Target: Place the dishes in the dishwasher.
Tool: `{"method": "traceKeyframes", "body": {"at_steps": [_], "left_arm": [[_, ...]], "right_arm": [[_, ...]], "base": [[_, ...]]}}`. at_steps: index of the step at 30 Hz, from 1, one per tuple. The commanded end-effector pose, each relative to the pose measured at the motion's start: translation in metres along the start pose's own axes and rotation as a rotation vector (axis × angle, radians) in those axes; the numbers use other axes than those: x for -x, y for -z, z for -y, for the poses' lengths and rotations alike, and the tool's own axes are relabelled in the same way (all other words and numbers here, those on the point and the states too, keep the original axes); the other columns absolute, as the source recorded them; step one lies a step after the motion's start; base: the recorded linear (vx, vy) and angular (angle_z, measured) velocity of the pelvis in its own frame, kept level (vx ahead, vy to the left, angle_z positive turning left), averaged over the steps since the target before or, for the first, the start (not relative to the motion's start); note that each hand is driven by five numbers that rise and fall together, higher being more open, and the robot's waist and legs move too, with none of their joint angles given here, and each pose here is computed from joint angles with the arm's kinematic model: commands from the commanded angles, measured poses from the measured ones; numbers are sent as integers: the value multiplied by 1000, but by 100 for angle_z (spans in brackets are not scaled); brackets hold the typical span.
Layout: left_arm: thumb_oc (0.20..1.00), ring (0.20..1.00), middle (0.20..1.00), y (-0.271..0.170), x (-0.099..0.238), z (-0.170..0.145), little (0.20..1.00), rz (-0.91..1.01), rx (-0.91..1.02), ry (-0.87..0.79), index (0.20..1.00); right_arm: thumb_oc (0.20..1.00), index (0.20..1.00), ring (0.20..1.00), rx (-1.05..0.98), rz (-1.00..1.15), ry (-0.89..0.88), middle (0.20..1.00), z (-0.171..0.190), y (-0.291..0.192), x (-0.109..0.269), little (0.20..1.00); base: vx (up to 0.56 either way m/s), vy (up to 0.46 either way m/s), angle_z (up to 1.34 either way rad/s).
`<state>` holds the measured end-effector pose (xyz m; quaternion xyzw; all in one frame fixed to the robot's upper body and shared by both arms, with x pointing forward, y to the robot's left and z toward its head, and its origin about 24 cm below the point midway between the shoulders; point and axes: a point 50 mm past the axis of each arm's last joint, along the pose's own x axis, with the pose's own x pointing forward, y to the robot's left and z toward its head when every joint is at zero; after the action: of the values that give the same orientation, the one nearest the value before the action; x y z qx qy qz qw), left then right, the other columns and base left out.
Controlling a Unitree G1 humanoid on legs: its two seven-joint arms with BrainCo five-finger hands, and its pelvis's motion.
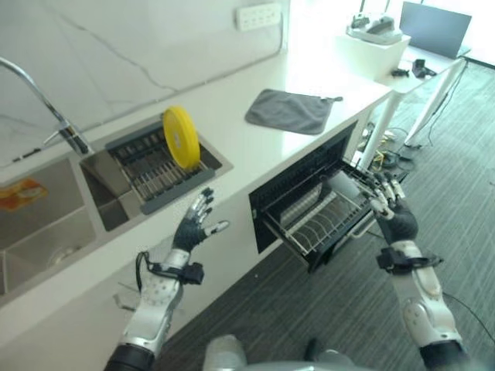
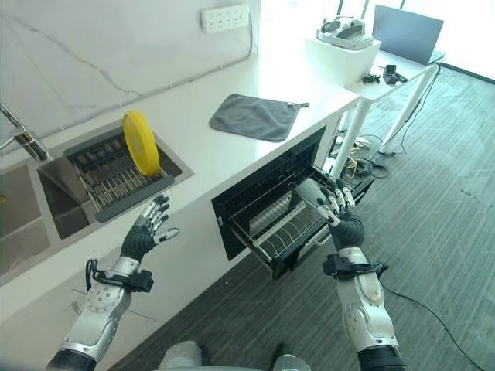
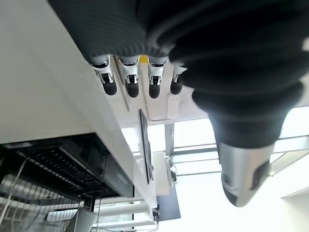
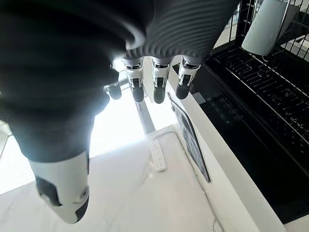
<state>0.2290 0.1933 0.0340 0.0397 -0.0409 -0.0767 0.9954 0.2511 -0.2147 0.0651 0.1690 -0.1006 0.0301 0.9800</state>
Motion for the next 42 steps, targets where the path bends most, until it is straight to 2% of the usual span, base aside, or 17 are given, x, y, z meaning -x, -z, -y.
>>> {"method": "traceKeyframes", "body": {"at_steps": [1, 8, 16, 22, 30, 35, 42], "left_arm": [[1000, 1000, 1000, -34, -10, -6, 1000, 171, -51, 17, 1000], [1000, 1000, 1000, -37, -13, -12, 1000, 172, -82, -6, 1000], [1000, 1000, 1000, -31, -5, -12, 1000, 136, -107, 36, 1000], [1000, 1000, 1000, -45, -5, -12, 1000, 210, -180, 56, 1000], [1000, 1000, 1000, -65, -7, -15, 1000, 290, -188, 72, 1000], [1000, 1000, 1000, -74, -5, -13, 1000, 311, -202, 191, 1000], [1000, 1000, 1000, -77, -2, -11, 1000, 325, -176, 274, 1000]], "right_arm": [[1000, 1000, 1000, 21, 126, -82, 1000, -18, -22, -12, 1000], [1000, 1000, 1000, 20, 71, -154, 1000, -25, -11, -4, 1000], [1000, 1000, 1000, 59, 139, -188, 1000, -41, -22, -14, 1000], [1000, 1000, 1000, 91, 282, -205, 1000, -53, -47, -26, 1000], [1000, 1000, 1000, 140, 339, -245, 1000, -66, -60, -36, 1000], [1000, 1000, 1000, 78, 293, -243, 1000, -76, -69, -67, 1000], [1000, 1000, 1000, 117, 304, -168, 1000, -67, -81, -82, 1000]], "base": [[73, 240, 10], [68, 144, 1], [-4, 34, 20], [-1, -13, 15], [11, -15, 16], [100, -26, 36], [59, -10, 22]]}}
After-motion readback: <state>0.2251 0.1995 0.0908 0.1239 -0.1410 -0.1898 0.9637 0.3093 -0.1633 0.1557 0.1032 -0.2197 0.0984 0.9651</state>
